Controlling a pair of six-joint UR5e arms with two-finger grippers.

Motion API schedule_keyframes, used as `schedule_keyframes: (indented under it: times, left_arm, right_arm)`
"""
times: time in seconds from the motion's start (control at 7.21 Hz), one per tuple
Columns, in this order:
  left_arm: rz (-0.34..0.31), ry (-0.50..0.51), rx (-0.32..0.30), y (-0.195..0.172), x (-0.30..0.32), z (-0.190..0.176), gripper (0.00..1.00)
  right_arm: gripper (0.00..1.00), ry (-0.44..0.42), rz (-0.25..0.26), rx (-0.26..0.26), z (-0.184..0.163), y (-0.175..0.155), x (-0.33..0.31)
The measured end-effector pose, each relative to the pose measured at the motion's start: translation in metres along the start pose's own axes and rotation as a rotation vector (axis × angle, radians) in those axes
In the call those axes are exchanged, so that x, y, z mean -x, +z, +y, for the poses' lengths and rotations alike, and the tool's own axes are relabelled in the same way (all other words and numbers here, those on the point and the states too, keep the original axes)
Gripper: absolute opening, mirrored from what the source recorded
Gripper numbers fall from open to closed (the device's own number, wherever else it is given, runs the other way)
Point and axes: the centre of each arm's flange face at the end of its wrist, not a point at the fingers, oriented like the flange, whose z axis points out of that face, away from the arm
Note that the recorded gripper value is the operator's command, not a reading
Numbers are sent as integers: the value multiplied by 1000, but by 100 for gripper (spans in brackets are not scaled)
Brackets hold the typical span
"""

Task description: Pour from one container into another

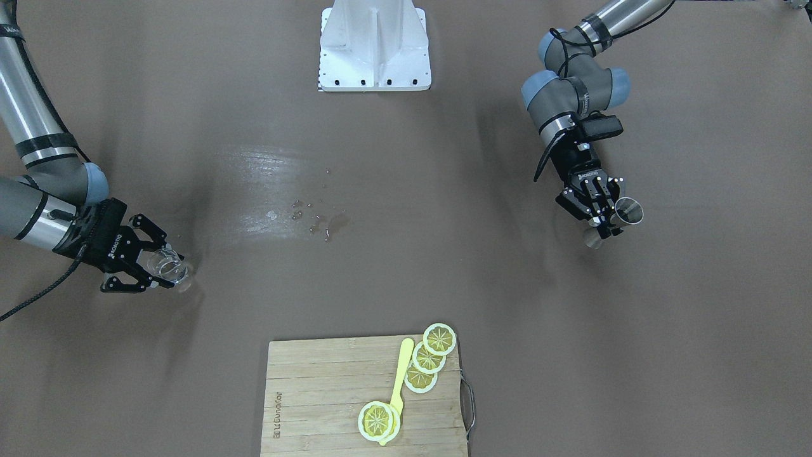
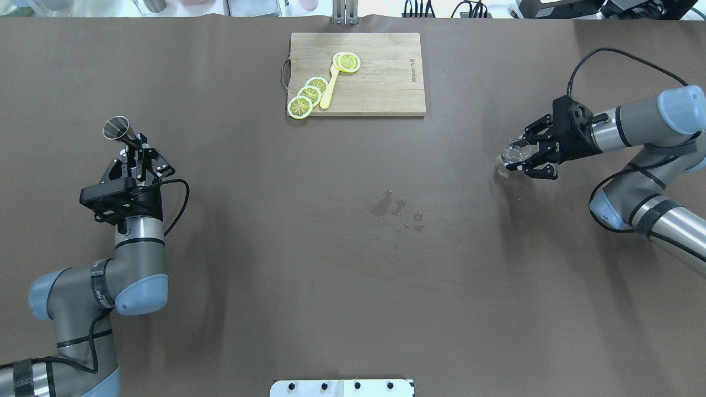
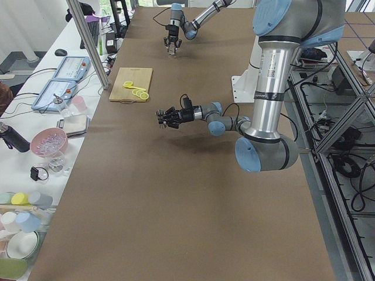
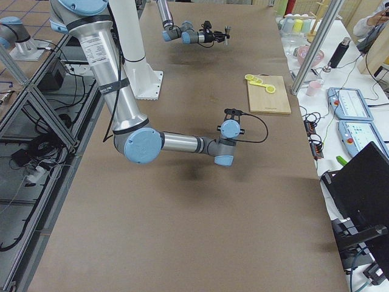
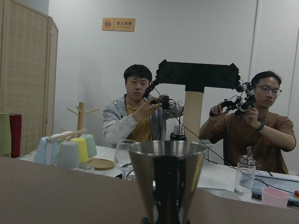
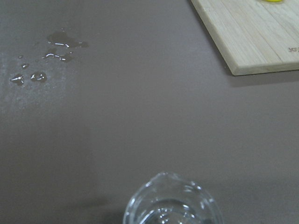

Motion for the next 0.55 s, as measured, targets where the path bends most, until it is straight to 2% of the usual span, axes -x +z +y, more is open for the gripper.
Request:
schedule_keyframes:
  times: [0.55]
  left_arm:
    - [-25,6,-29,3,6,30,0]
  right_arm:
    - [0,8,2,2,15,-11,16]
